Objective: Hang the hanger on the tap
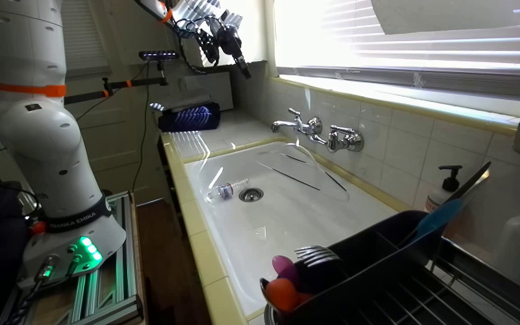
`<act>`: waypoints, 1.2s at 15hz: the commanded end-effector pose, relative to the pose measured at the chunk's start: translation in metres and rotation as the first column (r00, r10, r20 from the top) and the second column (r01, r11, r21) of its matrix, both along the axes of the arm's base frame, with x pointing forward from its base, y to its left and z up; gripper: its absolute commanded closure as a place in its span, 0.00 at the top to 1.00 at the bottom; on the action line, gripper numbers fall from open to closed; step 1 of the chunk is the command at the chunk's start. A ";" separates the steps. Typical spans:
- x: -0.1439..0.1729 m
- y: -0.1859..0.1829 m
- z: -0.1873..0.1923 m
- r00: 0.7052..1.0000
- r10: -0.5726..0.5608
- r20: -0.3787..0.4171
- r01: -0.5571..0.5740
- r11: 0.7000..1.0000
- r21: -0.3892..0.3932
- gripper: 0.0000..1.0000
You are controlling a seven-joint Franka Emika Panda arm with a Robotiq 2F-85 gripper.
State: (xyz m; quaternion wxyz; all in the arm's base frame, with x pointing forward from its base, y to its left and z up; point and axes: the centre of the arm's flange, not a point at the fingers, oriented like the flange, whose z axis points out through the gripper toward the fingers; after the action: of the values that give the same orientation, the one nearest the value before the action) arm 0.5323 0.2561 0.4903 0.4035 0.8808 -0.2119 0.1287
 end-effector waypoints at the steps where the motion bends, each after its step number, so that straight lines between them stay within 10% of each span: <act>1: -0.008 0.002 0.000 1.000 -0.008 0.018 0.008 1.000 0.002 0.87; 4: -0.009 0.003 -0.001 1.000 -0.009 0.019 0.009 1.000 0.006 1.00; 18: -0.049 -0.038 -0.010 0.999 0.019 0.026 -0.023 0.985 0.170 1.00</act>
State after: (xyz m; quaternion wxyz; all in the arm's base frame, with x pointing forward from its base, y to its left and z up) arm 0.5139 0.2477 0.4863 0.3692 0.8943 -0.2266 0.1124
